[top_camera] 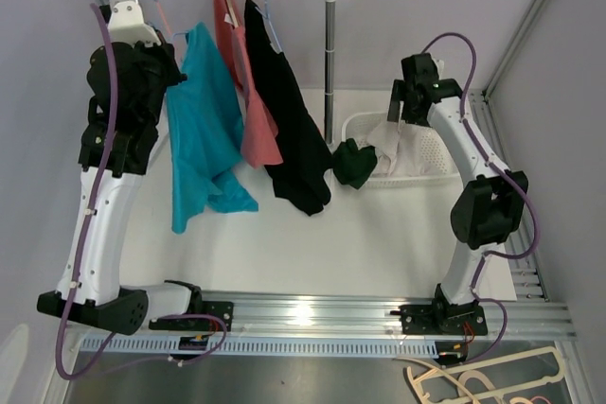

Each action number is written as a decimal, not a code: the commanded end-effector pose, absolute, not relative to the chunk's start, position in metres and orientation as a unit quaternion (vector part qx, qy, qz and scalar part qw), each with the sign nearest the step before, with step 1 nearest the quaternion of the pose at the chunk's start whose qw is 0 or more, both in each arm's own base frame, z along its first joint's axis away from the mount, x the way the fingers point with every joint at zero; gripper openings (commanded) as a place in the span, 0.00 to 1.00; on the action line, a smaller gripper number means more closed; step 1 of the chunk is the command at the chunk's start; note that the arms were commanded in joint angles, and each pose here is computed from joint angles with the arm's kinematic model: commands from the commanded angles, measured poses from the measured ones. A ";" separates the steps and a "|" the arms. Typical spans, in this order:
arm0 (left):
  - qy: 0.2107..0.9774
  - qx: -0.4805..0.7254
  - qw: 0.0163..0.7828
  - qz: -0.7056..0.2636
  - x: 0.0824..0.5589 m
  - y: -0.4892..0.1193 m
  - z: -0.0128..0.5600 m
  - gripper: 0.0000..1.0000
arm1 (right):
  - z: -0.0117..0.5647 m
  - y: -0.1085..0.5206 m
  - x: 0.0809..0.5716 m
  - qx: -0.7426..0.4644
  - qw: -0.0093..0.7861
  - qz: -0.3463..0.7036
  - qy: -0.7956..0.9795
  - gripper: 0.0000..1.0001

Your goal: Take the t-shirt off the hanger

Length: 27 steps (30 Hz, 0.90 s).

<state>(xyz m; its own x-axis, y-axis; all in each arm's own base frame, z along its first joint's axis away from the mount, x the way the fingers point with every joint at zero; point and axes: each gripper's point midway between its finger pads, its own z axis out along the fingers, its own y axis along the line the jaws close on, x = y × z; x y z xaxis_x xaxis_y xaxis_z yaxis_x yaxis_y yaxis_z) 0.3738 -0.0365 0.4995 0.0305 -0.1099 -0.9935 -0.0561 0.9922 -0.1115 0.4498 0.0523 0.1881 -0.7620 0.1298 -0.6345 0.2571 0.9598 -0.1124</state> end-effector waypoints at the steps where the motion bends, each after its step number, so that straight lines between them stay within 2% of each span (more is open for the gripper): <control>1: 0.653 -0.077 0.752 -0.032 0.349 -0.032 0.537 0.01 | 0.218 0.062 0.467 0.101 0.368 -0.093 0.920 0.99; 5: 0.660 -0.080 0.746 -0.035 0.347 -0.034 0.524 0.01 | 0.242 0.092 0.466 0.063 0.413 -0.057 0.907 0.99; 7: 0.664 -0.085 0.742 -0.034 0.345 -0.035 0.520 0.01 | 0.279 0.113 0.460 0.040 0.468 -0.014 0.883 0.99; 8: 0.668 -0.092 0.737 -0.033 0.343 -0.033 0.517 0.01 | 0.278 0.123 0.453 0.025 0.470 0.007 0.883 0.99; 9: 0.672 -0.097 0.734 -0.031 0.342 -0.033 0.513 0.01 | 0.309 0.129 0.445 0.020 0.507 0.035 0.861 1.00; 12: 0.682 -0.116 0.721 -0.025 0.337 -0.032 0.500 0.01 | 0.337 0.151 0.422 -0.024 0.538 0.091 0.838 0.99; 13: 0.686 -0.122 0.718 -0.018 0.336 -0.033 0.492 0.01 | 0.362 0.156 0.404 -0.033 0.560 0.112 0.820 0.99; 15: 0.665 -0.146 0.732 -0.014 0.324 -0.028 0.498 0.01 | 0.372 0.169 0.383 -0.055 0.569 0.146 0.807 1.00; 16: 0.672 -0.159 0.723 0.004 0.325 -0.028 0.482 0.01 | 0.392 0.171 0.364 -0.062 0.589 0.164 0.788 0.99; 21: 0.684 -0.214 0.697 -0.011 0.314 -0.030 0.465 0.01 | 0.403 0.219 0.294 -0.131 0.594 0.245 0.755 1.00; 27: 0.705 -0.265 0.657 0.030 0.304 -0.025 0.441 0.01 | 0.366 0.287 0.213 -0.218 0.553 0.364 0.717 0.99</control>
<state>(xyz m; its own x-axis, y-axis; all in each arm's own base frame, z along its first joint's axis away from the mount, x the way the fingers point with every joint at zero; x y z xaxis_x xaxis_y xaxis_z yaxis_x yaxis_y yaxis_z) 0.3155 -0.0375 0.4317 -0.0566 -0.2700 -0.9612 -0.3162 0.9180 -0.2392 0.2362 0.2477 0.3908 -0.2591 0.1018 -0.9605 -0.6320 0.7341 0.2483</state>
